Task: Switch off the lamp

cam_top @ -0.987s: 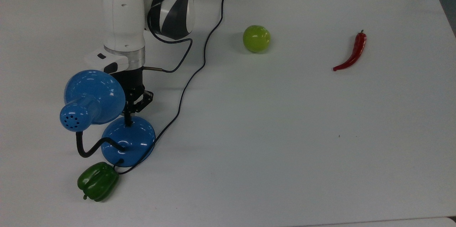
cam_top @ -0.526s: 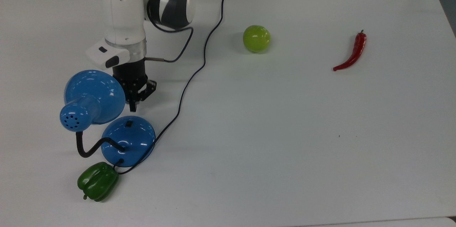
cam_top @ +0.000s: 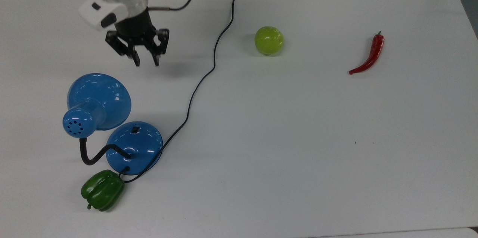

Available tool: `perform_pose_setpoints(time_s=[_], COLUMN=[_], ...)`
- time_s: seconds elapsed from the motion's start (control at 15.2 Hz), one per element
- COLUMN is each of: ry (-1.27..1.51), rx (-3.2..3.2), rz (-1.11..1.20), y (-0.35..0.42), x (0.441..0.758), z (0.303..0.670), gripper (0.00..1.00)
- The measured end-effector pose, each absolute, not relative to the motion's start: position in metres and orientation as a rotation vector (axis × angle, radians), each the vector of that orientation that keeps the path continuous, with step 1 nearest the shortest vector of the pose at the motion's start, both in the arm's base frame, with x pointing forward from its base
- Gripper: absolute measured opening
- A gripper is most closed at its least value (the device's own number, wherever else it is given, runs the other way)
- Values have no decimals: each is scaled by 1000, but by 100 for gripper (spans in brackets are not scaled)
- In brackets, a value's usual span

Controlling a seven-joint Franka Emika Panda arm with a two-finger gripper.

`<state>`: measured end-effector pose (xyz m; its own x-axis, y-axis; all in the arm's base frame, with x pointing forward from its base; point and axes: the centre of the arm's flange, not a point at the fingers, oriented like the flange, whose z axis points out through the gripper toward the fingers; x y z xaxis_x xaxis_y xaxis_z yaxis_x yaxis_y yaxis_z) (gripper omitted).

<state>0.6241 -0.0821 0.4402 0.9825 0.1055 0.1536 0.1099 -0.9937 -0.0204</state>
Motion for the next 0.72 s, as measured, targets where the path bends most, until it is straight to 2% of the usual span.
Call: perform_pose_setpoints(time_s=[0.07,0.26,0.33,0.53,0.72], ry=[-171,-110,-50,148,208], rx=[-3086,-3054,-3046,-3027,-3015], rz=[-184,-68,-46,-31,7], y=[-81,-78,-76,-72,-57], x=[613,583,573,552,536], z=[457,505,522,569,606], gripper=[64,96,100,100,100])
